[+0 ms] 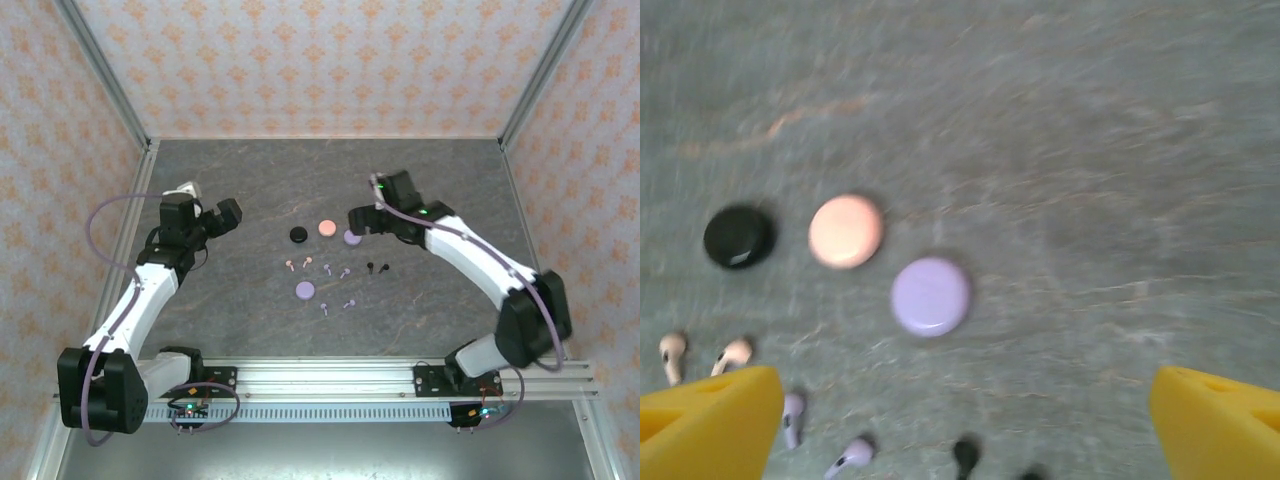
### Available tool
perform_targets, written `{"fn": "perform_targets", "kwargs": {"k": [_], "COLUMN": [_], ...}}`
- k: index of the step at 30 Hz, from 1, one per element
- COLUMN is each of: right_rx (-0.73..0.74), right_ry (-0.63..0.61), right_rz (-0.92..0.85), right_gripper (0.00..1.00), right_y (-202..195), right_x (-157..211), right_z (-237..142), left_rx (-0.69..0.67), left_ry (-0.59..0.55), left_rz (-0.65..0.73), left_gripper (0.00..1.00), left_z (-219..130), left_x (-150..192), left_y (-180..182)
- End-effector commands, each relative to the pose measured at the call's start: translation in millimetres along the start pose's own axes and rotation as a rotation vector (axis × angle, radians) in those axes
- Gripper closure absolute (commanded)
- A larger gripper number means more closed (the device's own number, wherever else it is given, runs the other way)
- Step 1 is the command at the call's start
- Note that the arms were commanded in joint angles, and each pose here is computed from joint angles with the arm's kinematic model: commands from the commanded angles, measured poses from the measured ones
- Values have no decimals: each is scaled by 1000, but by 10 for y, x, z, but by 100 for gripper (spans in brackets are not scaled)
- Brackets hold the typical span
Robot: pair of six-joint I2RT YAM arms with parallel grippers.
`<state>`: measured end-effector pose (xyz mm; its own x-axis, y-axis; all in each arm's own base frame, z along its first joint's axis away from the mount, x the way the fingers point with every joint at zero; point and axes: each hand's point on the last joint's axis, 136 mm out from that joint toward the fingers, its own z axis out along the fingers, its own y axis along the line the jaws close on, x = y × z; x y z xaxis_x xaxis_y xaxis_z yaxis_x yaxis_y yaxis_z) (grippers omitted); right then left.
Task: Insert the wireless bluetooth earbuds into the charging case
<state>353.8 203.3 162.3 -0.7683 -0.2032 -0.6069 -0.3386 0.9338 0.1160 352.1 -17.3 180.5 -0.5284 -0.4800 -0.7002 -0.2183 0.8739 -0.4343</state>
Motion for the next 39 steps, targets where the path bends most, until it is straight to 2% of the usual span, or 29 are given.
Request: {"fn": "perform_targets", "kwargs": {"k": [1, 7, 16, 24, 39], "right_rx": [-15, -109, -219, -230, -165], "right_ry": [158, 256, 282, 327, 398], "right_rz": [-185, -413, -550, -580, -621], "right_gripper": [8, 9, 10, 17, 25], "right_y": [311, 898, 1368, 1465, 1340], "right_x": [152, 55, -85, -4, 274], "right_z": [245, 837, 1380, 1639, 1737], "left_rx": [-27, -63, -75, -74, -64], "left_ry": [34, 11, -3, -13, -14], "left_rz": [-14, 23, 25, 27, 13], "left_gripper": [0, 0, 0, 0, 0], "left_z": [-90, -226, -302, -320, -317], "left_x": [107, 75, 49, 13, -9], "left_y": [46, 100, 119, 106, 76]}}
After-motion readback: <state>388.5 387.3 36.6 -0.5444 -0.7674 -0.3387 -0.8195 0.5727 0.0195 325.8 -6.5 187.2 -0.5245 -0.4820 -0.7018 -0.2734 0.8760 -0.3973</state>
